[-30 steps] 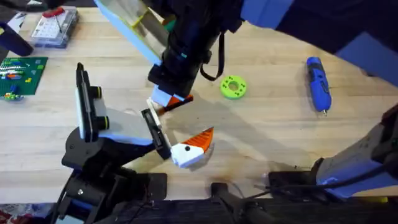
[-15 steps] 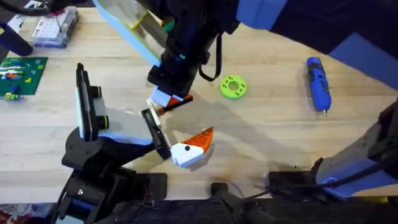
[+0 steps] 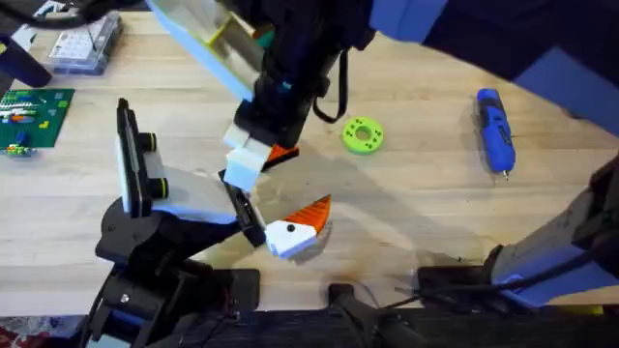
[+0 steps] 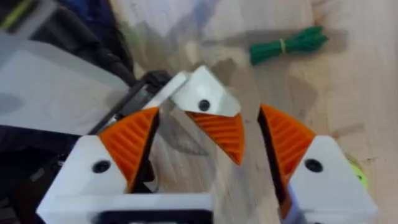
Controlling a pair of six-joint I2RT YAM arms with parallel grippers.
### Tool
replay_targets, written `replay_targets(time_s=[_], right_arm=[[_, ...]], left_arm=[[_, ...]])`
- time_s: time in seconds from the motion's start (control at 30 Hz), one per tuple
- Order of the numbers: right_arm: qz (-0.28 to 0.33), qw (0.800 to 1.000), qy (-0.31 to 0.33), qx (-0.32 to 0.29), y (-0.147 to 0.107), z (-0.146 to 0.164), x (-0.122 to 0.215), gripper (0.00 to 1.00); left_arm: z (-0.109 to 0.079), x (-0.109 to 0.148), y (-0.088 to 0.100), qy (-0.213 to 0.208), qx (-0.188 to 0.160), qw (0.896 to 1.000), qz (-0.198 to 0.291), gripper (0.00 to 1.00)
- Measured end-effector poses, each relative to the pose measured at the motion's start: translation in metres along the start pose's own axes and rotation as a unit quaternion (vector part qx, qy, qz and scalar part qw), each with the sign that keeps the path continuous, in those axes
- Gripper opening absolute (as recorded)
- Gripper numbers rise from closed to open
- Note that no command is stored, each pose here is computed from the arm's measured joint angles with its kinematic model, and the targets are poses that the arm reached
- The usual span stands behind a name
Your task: Pick up the gripper from the table and insert it into the empty holder that is missing its gripper. Then pick up a screw, insert it into the mounting hole, and use the screwdriver to tighten it. Finally, clean up the table by picking up the vegetable and placing it into the bucket.
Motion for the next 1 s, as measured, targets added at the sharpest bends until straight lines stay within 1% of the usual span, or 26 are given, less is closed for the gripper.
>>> replay_targets(time_s=[0.03, 0.07, 0.37, 0.5, 0.63, 0.87, 1.0], right_arm=[[0.001, 1.000, -0.001, -0.002, 0.000, -0.002, 0.000, 0.984], [0.001, 1.000, -0.001, -0.003, -0.001, -0.002, 0.001, 0.991], [0.010, 1.000, 0.000, -0.006, -0.004, -0.001, 0.004, 0.991], [0.008, 1.000, 0.002, -0.015, -0.006, -0.005, 0.010, 0.991], [0.000, 0.999, -0.003, -0.039, -0.016, -0.017, 0.031, 0.992], [-0.039, 0.995, -0.027, -0.086, -0.038, -0.040, 0.083, 0.991], [-0.037, 0.995, -0.032, -0.090, -0.052, -0.042, 0.099, 0.991]], left_arm=[[0.000, 0.000, 0.000, 0.000, -0.001, 1.000, 0.000, 0.996], [0.000, 0.000, 0.000, 0.000, -0.002, 1.000, 0.000, 0.996], [0.000, 0.000, 0.000, -0.002, -0.008, 1.000, 0.000, 0.996], [0.000, 0.000, 0.000, -0.002, -0.008, 1.000, 0.000, 0.996], [0.000, 0.000, 0.000, -0.002, -0.008, 1.000, 0.000, 0.996], [0.000, 0.000, 0.000, -0.002, -0.009, 1.000, 0.000, 0.996], [0.000, 0.000, 0.000, -0.002, -0.010, 1.000, 0.000, 0.996]])
Point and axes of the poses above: each hand's point on the last joint's axis, 136 mm out from that joint toward the fingers, its own x axis back along the fingers, its own z axis along the line the jaws close on, y = z × x, the point moved 6 cm from there along x, back along the fingers, and after that the axes turned 6 degrees about -x, right-handed, at the moved point
